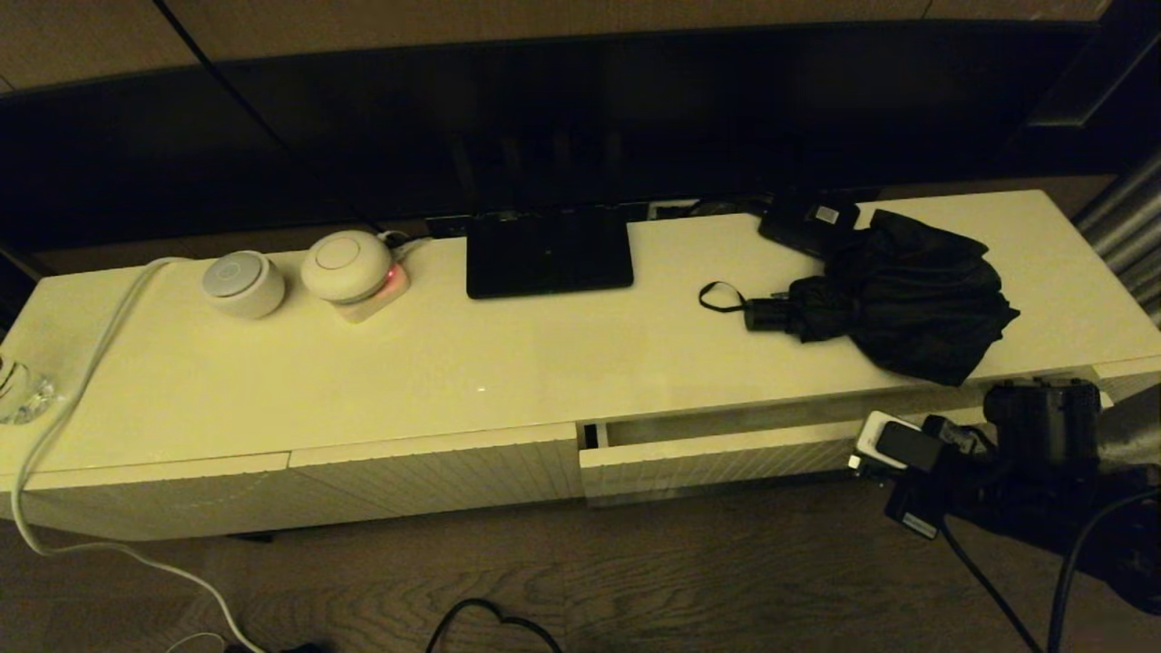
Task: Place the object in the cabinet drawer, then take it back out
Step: Close the drawer
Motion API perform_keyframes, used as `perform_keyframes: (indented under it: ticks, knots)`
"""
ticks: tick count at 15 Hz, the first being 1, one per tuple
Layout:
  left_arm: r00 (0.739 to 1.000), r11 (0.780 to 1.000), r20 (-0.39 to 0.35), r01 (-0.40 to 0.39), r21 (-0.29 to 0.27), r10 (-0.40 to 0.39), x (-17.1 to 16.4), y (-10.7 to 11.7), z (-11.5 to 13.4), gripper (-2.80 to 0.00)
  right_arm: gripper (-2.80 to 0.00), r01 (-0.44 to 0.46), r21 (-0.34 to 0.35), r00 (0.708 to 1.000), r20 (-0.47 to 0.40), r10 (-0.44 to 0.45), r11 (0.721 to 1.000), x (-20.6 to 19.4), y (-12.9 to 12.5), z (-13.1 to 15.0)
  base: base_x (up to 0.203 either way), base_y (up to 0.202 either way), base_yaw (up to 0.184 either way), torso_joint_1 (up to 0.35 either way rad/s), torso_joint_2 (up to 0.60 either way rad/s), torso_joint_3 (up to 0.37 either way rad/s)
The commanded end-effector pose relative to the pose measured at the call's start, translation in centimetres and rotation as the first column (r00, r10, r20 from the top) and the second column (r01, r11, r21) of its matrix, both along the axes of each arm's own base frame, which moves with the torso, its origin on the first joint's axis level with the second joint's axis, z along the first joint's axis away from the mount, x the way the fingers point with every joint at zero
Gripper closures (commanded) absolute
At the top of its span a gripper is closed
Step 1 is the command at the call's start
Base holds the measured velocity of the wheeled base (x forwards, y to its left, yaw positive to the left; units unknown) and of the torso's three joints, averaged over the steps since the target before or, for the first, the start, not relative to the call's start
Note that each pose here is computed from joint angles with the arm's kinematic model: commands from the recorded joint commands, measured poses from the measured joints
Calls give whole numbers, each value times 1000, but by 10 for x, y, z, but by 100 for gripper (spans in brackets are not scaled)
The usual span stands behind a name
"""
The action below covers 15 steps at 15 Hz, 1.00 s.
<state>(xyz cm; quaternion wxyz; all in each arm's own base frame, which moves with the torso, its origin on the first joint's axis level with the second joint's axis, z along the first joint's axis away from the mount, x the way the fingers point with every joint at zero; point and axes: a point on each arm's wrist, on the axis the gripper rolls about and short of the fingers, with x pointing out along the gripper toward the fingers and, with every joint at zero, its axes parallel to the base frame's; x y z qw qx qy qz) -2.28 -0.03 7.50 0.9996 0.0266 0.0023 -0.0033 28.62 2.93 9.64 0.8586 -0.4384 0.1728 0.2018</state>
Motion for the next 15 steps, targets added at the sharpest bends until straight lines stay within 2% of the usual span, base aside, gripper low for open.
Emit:
perform_keyframes:
  ticks: [1, 5, 9, 11, 15]
  knots:
    - [1000, 1000, -3, 0, 0, 0, 0, 0, -1, 0, 0, -4, -3, 1000, 24, 4, 1000, 9, 1, 3, 0, 0, 0, 0, 0, 0]
    - [1000, 1000, -3, 0, -1, 0, 0, 0, -1, 0, 0, -1, 0, 999, 39, 1, 1000, 15, 1, 6, 0, 0, 0, 0, 0, 0]
    - [1000, 1000, -3, 0, 0, 0, 0, 0, -1, 0, 0, 36, 93, 998, 45, -40, 995, 19, 4, 12, 0, 0, 0, 0, 0, 0]
    - [1000, 1000, -3, 0, -1, 0, 0, 0, -1, 0, 0, 43, 101, 998, 34, -46, 994, 8, 2, 13, 0, 0, 0, 0, 0, 0]
    - [1000, 1000, -3, 0, 0, 0, 0, 0, -1, 0, 0, 34, 120, 995, 89, -45, 992, -43, -2, 38, 0, 0, 0, 0, 0, 0]
